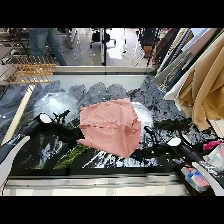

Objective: Fold the clothes and pants, and hang the long-sleeved shirts on hangers.

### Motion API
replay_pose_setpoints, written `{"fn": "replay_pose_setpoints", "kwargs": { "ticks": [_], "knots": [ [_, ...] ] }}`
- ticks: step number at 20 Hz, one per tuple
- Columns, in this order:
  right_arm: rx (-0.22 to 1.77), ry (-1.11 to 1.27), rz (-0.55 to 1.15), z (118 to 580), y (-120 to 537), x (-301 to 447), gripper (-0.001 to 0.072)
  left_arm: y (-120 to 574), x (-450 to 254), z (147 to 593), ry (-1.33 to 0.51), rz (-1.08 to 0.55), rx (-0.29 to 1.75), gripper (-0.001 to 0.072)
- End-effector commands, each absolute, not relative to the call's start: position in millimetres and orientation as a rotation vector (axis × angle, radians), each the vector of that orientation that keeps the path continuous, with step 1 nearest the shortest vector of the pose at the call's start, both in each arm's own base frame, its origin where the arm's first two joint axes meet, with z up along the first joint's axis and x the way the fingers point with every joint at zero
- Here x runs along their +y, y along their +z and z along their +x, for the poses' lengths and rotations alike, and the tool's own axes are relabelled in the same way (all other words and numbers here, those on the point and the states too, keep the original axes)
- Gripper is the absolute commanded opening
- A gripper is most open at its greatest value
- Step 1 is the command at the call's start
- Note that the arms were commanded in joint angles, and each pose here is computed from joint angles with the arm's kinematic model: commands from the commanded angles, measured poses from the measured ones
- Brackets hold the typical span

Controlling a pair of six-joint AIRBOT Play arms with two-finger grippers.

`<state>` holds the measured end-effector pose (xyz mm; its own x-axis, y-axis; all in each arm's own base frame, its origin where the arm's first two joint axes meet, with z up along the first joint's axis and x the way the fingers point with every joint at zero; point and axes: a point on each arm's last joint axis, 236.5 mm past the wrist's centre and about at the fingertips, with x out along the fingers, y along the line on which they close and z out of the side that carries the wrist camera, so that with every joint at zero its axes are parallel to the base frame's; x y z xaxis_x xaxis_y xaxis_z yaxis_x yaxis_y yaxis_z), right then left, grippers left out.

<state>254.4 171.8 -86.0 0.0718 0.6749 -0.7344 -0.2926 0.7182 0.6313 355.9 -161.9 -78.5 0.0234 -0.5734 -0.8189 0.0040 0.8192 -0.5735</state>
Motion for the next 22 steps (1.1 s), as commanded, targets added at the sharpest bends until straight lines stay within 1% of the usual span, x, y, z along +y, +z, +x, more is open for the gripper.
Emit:
{"fn": "replay_pose_setpoints", "kwargs": {
  "ticks": [1, 3, 4, 5, 6, 8, 10, 13, 15, 17, 19, 20, 22],
  "knots": [
    [1.285, 0.795, 0.278, 258.5, -89.3, 187.0, 0.0375, -83.7, -169.4, 354.0, -0.484, -0.537, 1.518, 0.0625],
    [1.270, 0.811, 0.273, 262.7, -82.9, 191.2, 0.0051, -85.3, -169.5, 354.0, -0.472, -0.548, 1.524, 0.0622],
    [1.261, 0.817, 0.274, 265.1, -79.0, 192.6, 0.0015, -88.5, -169.0, 355.1, -0.450, -0.567, 1.532, 0.0566],
    [1.260, 0.838, 0.277, 264.5, -72.8, 195.5, 0.0015, -93.1, -168.5, 355.7, -0.425, -0.587, 1.543, 0.0484],
    [1.258, 0.863, 0.281, 263.1, -65.6, 198.7, 0.0014, -99.1, -168.8, 356.0, -0.399, -0.616, 1.560, 0.0389],
    [1.257, 0.908, 0.287, 258.6, -50.0, 204.0, 0.0014, -104.4, -175.5, 355.4, -0.400, -0.672, 1.580, 0.0150],
    [1.236, 0.919, 0.286, 257.9, -38.1, 205.6, 0.0014, -97.2, -183.6, 358.8, -0.461, -0.684, 1.552, 0.0009],
    [1.197, 0.959, 0.275, 249.8, -12.2, 208.8, 0.0014, -60.5, -190.6, 363.8, -0.596, -0.681, 1.495, 0.0007],
    [1.118, 0.968, 0.239, 249.6, 11.0, 208.4, 0.0013, -24.7, -181.9, 372.5, -0.656, -0.651, 1.434, 0.0008],
    [1.037, 0.919, 0.235, 258.1, 31.1, 205.1, 0.0013, 9.5, -165.2, 390.6, -0.646, -0.639, 1.327, 0.0007],
    [0.972, 0.846, 0.276, 271.2, 47.3, 201.1, 0.0013, 38.3, -153.1, 403.2, -0.642, -0.623, 1.244, 0.0005],
    [0.954, 0.818, 0.310, 275.2, 54.5, 200.5, 0.0013, 51.4, -153.6, 401.6, -0.666, -0.614, 1.233, 0.0005],
    [0.934, 0.848, 0.343, 270.0, 79.2, 206.7, 0.0014, 89.1, -164.6, 387.5, -0.791, -0.579, 1.213, 0.0005]
  ]
}}
